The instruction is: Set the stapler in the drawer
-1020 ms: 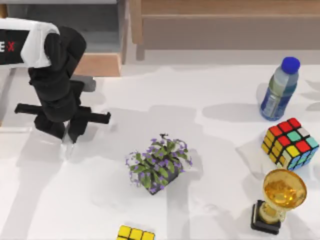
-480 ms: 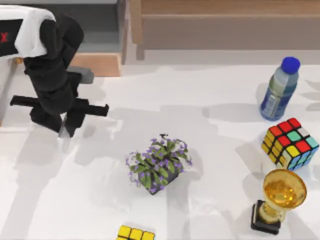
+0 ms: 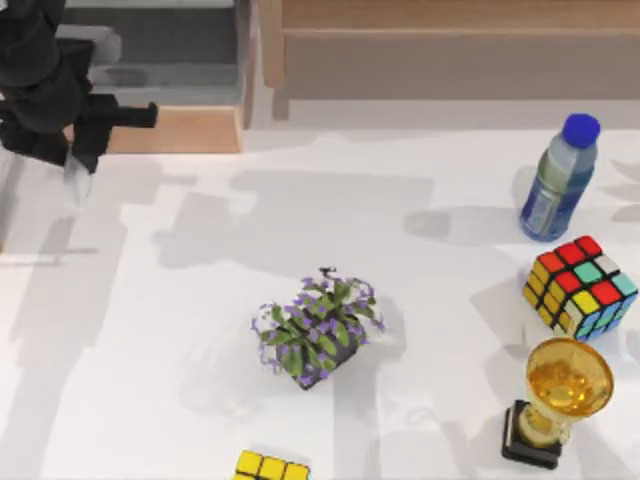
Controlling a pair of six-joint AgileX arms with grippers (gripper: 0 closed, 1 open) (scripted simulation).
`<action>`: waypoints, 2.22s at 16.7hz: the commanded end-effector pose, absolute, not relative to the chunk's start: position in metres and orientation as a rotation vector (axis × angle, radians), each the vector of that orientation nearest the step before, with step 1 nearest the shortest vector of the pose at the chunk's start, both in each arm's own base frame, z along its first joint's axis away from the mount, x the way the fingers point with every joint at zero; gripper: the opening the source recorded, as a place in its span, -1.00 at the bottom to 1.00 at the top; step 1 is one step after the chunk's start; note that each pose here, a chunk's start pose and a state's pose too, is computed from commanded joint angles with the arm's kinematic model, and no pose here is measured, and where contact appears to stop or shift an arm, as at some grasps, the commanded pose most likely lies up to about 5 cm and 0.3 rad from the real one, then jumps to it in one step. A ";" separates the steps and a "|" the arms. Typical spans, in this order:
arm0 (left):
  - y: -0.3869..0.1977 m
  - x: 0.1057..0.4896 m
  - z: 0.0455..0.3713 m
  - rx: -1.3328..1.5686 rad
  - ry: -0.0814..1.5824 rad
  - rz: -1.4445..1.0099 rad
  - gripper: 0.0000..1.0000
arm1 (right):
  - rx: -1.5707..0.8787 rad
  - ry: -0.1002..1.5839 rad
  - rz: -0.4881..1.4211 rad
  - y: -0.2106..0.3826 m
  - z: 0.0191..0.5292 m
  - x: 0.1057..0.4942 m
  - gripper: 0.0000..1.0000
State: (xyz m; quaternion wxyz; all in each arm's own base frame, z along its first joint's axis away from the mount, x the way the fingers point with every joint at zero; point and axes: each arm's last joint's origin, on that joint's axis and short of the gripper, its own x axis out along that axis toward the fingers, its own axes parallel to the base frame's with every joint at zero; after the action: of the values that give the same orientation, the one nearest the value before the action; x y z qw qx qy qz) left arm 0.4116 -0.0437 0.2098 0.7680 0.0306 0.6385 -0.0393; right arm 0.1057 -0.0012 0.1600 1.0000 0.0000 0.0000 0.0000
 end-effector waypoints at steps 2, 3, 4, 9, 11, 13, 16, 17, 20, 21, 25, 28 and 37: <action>-0.013 0.427 0.235 0.044 1.320 -0.048 -1.00 | 0.000 0.000 0.000 -0.001 0.160 0.106 1.00; 0.005 0.434 0.247 0.035 1.293 -0.026 -1.00 | 0.000 0.000 0.000 -0.001 0.160 0.106 1.00; 0.023 0.440 0.256 0.027 1.272 -0.002 -1.00 | 0.000 0.000 0.000 -0.001 0.160 0.106 1.00; 0.115 0.460 0.261 0.003 1.279 0.095 -1.00 | 0.000 0.000 0.000 -0.001 0.160 0.106 1.00; 0.144 0.465 0.242 -0.004 1.332 0.105 -1.00 | 0.000 0.000 0.000 -0.001 0.160 0.106 1.00; 0.163 0.471 0.217 -0.006 1.400 0.092 -1.00 | 0.000 0.000 0.000 -0.001 0.160 0.106 1.00; 0.173 0.477 0.181 0.005 1.504 0.042 -1.00 | 0.000 0.000 0.000 -0.001 0.160 0.106 1.00; 0.173 0.478 0.173 0.012 1.532 0.024 -1.00 | 0.000 0.000 0.000 -0.001 0.160 0.106 1.00; 0.171 0.479 0.163 0.023 1.569 -0.001 -1.00 | 0.000 0.000 0.000 -0.001 0.160 0.106 1.00; 0.171 0.479 0.163 0.023 1.569 -0.001 -1.00 | 0.000 0.000 0.000 -0.001 0.160 0.106 1.00; 0.171 0.479 0.162 0.024 1.570 0.000 -1.00 | 0.000 0.000 0.000 -0.001 0.160 0.106 1.00; 0.171 0.480 0.159 0.024 1.563 0.001 -1.00 | 0.000 0.000 0.000 -0.001 0.160 0.106 1.00; 0.171 0.479 0.153 0.023 1.569 -0.001 -0.55 | 0.000 0.000 0.000 -0.001 0.160 0.106 1.00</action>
State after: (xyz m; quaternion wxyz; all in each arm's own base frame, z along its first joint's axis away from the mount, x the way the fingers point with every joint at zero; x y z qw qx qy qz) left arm 0.4793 0.1707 0.1532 0.7076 0.0105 0.7065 -0.0006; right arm 0.1057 -0.0012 0.1600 1.0000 0.0000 0.0000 0.0000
